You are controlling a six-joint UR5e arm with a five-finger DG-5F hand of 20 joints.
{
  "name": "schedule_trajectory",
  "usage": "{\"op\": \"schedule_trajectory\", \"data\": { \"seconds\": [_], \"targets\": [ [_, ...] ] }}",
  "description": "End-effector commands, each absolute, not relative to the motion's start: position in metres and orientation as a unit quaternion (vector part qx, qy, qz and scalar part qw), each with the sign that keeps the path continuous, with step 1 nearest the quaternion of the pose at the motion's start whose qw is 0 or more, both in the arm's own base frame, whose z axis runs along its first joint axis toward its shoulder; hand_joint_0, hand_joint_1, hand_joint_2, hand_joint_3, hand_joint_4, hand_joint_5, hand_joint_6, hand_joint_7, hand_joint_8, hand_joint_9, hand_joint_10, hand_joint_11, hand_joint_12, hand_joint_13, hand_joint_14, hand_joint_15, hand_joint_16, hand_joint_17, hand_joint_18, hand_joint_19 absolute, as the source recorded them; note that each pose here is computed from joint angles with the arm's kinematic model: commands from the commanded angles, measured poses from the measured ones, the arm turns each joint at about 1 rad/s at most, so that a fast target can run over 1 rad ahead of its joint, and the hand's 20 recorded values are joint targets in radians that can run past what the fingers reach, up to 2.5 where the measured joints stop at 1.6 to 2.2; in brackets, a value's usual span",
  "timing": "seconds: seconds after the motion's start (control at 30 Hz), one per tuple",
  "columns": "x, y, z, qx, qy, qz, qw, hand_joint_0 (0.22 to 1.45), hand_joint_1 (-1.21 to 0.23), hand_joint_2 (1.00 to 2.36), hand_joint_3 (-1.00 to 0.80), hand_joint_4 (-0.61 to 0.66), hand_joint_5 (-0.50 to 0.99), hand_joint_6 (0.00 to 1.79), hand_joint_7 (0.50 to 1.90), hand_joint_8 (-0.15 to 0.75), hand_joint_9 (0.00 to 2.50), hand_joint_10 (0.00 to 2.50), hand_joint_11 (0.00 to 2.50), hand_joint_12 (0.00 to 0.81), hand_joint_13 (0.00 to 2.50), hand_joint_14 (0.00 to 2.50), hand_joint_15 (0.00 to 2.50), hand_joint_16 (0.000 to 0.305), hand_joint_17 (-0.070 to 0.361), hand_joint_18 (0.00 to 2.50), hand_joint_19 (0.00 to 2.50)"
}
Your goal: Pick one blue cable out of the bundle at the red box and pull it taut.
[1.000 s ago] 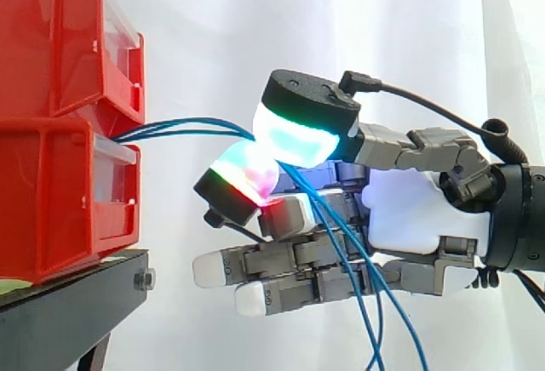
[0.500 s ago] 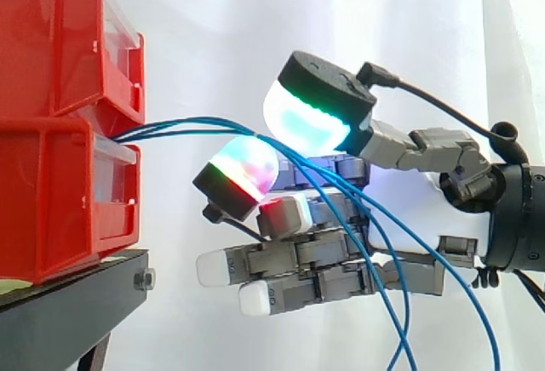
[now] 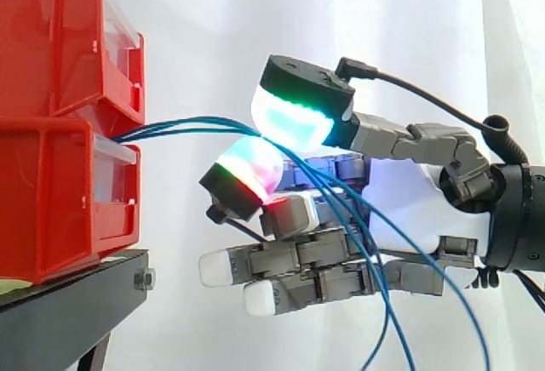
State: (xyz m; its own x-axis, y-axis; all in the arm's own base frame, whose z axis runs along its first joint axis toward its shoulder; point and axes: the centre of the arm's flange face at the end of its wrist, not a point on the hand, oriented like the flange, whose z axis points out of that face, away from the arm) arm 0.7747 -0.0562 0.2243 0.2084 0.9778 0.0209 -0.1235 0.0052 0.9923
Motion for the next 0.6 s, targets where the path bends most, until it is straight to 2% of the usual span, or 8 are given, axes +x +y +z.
{"op": "schedule_trajectory", "data": {
  "seconds": [0.0,0.13,0.17,0.3,0.4,0.5,0.57],
  "targets": [
    [0.7747,-0.0561,0.2243,0.520,0.410,0.477,0.578,0.63,-0.75,1.02,-0.12,0.10,-0.16,0.91,1.11,0.344,1.08,0.01,1.23,0.347,0.71,0.01,0.39,0.049,0.110,0.70,0.40],
    [0.7746,-0.0573,0.2243,0.521,0.410,0.476,0.578,0.67,-0.84,1.02,-0.09,-0.01,-0.17,0.93,1.09,0.322,1.02,0.01,1.21,0.327,0.68,0.02,0.39,0.046,0.103,0.67,0.39],
    [0.7746,-0.0573,0.2243,0.521,0.410,0.476,0.578,0.68,-0.86,1.02,-0.09,-0.02,-0.18,0.93,1.12,0.316,1.02,0.01,1.20,0.326,0.67,0.01,0.39,0.046,0.102,0.66,0.38],
    [0.7747,-0.0561,0.2243,0.520,0.411,0.476,0.578,0.71,-0.89,1.02,-0.14,-0.02,-0.19,0.93,1.08,0.303,0.99,0.01,1.19,0.321,0.65,0.01,0.38,0.046,0.103,0.65,0.37],
    [0.7746,-0.0573,0.2243,0.520,0.410,0.476,0.578,0.79,-0.94,1.02,-0.28,0.02,-0.20,0.93,1.08,0.283,0.95,0.01,1.16,0.315,0.61,0.01,0.37,0.045,0.101,0.61,0.36],
    [0.7746,-0.0573,0.2243,0.520,0.410,0.476,0.578,0.83,-0.93,1.01,-0.32,0.05,-0.21,0.94,1.04,0.263,0.89,0.01,1.17,0.314,0.60,0.01,0.37,0.045,0.101,0.57,0.37],
    [0.7746,-0.0574,0.2243,0.521,0.410,0.476,0.579,0.86,-0.92,1.01,-0.35,0.02,-0.22,0.95,1.00,0.234,0.84,0.01,1.18,0.304,0.58,0.02,0.37,0.044,0.099,0.55,0.38]
  ]
}}
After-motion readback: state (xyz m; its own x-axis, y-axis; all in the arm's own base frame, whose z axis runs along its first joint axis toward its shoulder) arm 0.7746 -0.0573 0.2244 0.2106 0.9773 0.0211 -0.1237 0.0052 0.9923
